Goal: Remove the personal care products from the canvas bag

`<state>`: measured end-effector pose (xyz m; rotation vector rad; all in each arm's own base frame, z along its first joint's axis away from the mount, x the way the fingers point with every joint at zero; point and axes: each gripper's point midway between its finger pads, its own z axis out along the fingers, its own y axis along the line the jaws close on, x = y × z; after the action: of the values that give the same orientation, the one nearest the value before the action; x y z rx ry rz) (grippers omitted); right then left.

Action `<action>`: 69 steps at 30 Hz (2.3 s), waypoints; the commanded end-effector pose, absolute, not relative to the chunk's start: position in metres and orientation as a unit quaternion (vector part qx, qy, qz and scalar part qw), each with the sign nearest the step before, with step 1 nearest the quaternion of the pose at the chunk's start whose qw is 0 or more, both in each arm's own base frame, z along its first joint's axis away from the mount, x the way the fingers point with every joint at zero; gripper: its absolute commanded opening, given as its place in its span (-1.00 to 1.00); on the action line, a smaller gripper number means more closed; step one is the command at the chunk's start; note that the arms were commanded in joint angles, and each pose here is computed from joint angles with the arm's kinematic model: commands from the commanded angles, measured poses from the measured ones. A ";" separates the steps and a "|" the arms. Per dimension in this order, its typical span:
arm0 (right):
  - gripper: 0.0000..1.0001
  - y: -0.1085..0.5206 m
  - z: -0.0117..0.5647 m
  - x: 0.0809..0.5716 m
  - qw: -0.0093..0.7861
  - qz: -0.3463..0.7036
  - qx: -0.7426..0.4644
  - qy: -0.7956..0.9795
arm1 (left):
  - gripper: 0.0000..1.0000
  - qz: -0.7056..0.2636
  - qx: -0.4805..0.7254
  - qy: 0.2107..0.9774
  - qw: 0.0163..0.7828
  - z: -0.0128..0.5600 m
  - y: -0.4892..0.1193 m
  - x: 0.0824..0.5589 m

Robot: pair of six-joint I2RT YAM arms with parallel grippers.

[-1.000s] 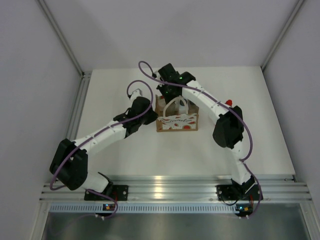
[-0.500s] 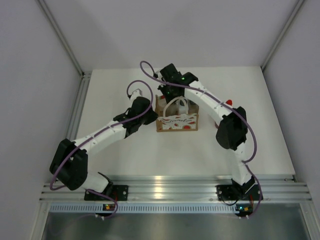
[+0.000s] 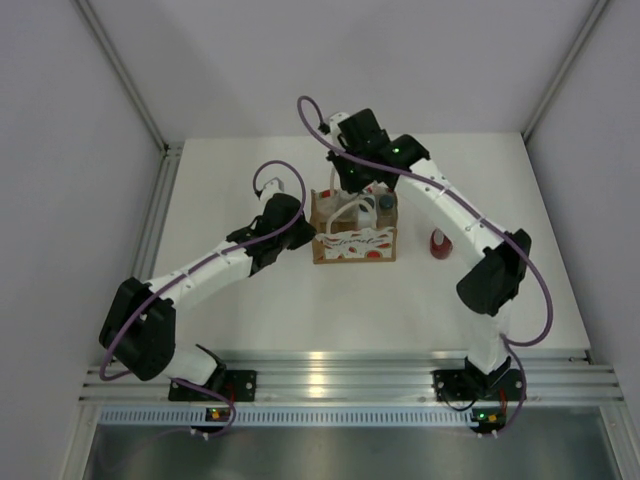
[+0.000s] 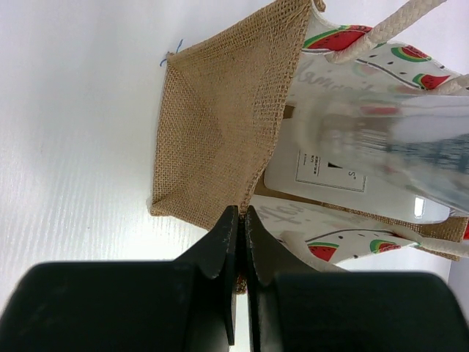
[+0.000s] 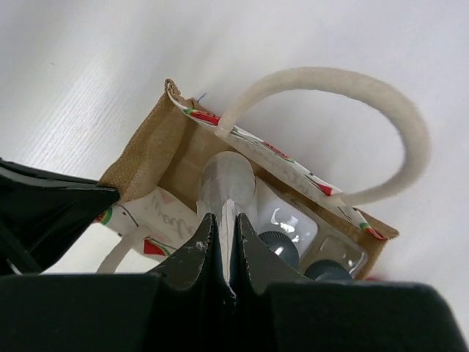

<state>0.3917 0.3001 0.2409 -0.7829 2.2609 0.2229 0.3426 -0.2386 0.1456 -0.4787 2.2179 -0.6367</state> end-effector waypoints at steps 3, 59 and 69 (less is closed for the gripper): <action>-1.00 0.276 0.341 0.390 0.481 0.096 -0.244 0.837 | -1.00 -0.214 -0.186 0.890 0.357 0.123 -0.229 0.332; 0.22 0.094 0.199 0.470 0.351 0.019 -0.028 0.936 | -1.00 -0.219 -0.164 0.891 0.362 0.129 -0.228 0.327; 0.22 0.146 0.283 0.436 0.438 0.011 -0.079 0.895 | -1.00 -0.221 -0.159 0.894 0.355 0.126 -0.232 0.328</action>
<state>0.4461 0.1217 0.2224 -0.1574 2.3902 0.0036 0.3412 -0.2390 0.1464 -0.4465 2.2226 -0.6357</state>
